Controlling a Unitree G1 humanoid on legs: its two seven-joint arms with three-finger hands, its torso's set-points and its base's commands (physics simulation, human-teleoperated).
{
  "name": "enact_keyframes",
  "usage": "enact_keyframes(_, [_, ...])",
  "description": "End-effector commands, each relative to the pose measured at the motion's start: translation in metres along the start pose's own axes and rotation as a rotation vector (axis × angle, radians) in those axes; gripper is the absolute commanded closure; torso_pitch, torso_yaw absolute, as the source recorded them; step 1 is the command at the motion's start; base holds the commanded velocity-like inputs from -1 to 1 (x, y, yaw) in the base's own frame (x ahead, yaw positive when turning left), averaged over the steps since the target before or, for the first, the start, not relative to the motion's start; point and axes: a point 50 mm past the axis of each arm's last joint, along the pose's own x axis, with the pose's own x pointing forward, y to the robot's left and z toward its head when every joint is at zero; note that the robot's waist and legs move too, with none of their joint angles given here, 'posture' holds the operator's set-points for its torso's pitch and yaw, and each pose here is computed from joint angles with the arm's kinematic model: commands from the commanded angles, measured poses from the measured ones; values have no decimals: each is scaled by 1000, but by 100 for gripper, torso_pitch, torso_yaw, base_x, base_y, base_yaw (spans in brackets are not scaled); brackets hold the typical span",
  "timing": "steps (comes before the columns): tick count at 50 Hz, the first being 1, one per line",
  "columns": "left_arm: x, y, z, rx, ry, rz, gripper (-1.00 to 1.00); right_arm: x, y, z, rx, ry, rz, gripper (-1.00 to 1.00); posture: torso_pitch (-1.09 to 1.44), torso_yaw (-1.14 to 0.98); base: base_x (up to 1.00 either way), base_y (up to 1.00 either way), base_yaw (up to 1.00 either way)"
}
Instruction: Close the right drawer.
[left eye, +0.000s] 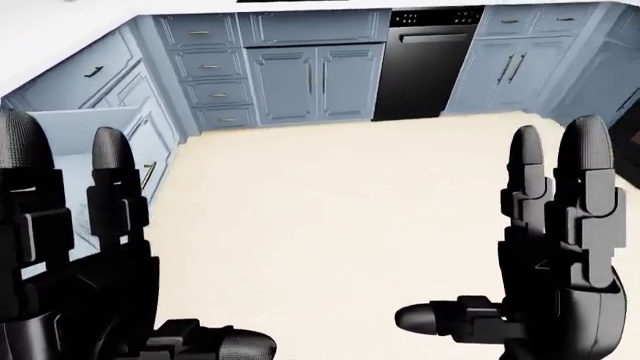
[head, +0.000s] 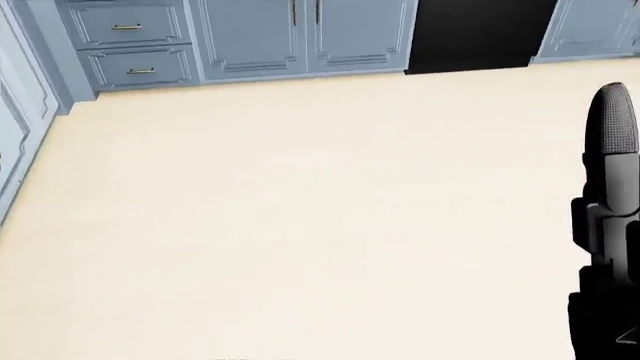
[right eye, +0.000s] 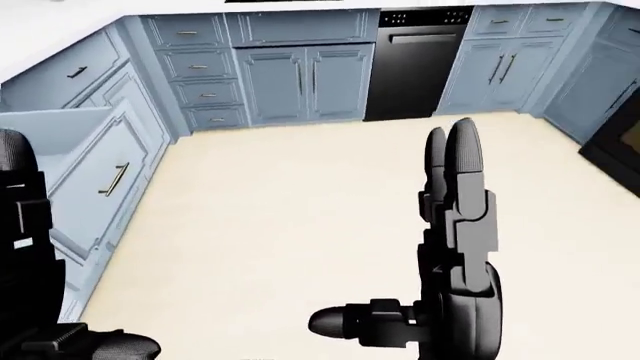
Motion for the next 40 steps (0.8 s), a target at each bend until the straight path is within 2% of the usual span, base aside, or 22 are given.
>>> enact_keyframes(1, [1, -2, 12, -5, -69, -13, -100, 4, -5, 9, -14, -56, -35, -100, 0, 0, 0, 0, 0])
enact_keyframes(5, [1, -2, 12, -4, -68, -11, -100, 10, -14, -7, -61, -11, -82, -100, 0, 0, 0, 0, 0])
enact_keyframes(8, [1, -2, 12, -4, -68, -11, -100, 12, -12, -13, -55, -1, -64, -100, 0, 0, 0, 0, 0])
enact_keyframes(40, [0, -2, 11, -2, -66, -13, -100, 13, -7, -16, -53, 3, -48, -100, 0, 0, 0, 8, 0])
